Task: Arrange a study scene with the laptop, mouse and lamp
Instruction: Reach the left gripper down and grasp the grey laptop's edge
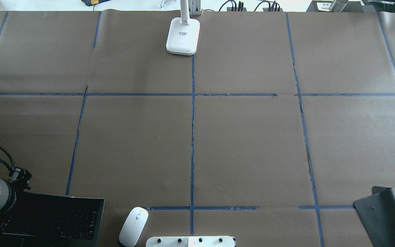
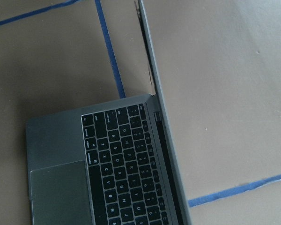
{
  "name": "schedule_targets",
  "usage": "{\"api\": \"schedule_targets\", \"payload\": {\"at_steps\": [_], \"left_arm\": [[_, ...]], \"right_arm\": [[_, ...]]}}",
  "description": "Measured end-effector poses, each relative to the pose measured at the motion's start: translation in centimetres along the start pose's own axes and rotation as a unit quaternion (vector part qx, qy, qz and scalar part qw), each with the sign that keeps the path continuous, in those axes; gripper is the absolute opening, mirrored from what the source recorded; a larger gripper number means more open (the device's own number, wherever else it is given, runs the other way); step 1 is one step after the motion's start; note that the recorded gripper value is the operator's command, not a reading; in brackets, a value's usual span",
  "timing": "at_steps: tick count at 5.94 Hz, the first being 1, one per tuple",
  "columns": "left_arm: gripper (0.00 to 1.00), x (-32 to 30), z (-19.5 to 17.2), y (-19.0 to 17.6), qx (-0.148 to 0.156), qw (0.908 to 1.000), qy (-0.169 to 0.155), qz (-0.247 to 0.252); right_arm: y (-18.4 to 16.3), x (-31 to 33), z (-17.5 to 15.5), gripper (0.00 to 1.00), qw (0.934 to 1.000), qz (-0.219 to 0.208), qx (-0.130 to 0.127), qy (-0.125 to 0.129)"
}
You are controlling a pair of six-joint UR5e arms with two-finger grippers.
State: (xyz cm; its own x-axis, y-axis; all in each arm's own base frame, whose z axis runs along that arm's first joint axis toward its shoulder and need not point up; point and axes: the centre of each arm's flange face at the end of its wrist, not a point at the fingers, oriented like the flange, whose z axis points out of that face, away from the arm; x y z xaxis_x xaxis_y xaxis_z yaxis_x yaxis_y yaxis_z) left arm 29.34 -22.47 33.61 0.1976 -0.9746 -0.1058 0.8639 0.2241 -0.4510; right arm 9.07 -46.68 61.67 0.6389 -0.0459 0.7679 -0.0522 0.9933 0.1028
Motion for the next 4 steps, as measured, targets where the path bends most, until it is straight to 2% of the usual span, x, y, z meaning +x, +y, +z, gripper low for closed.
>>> {"api": "schedule_targets", "payload": {"at_steps": [1, 2, 4], "left_arm": [[0.08, 0.2, 0.0, -0.3, 0.007, 0.9999, 0.004, -0.009], [0.0, 0.7, -0.1, -0.9, 0.016, 0.9997, 0.009, -0.019], [0.0, 2.2, -0.9, -3.4, 0.036, 0.9984, 0.016, -0.041]], "right_arm": [[-0.1, 0.0, 0.0, 1.0, 1.0, 0.0, 0.0, 0.0], [-0.1, -0.1, 0.0, 1.0, 1.0, -0.001, 0.001, 0.0], [-0.2, -0.2, -0.1, 1.0, 1.0, -0.002, 0.002, -0.001]]}}
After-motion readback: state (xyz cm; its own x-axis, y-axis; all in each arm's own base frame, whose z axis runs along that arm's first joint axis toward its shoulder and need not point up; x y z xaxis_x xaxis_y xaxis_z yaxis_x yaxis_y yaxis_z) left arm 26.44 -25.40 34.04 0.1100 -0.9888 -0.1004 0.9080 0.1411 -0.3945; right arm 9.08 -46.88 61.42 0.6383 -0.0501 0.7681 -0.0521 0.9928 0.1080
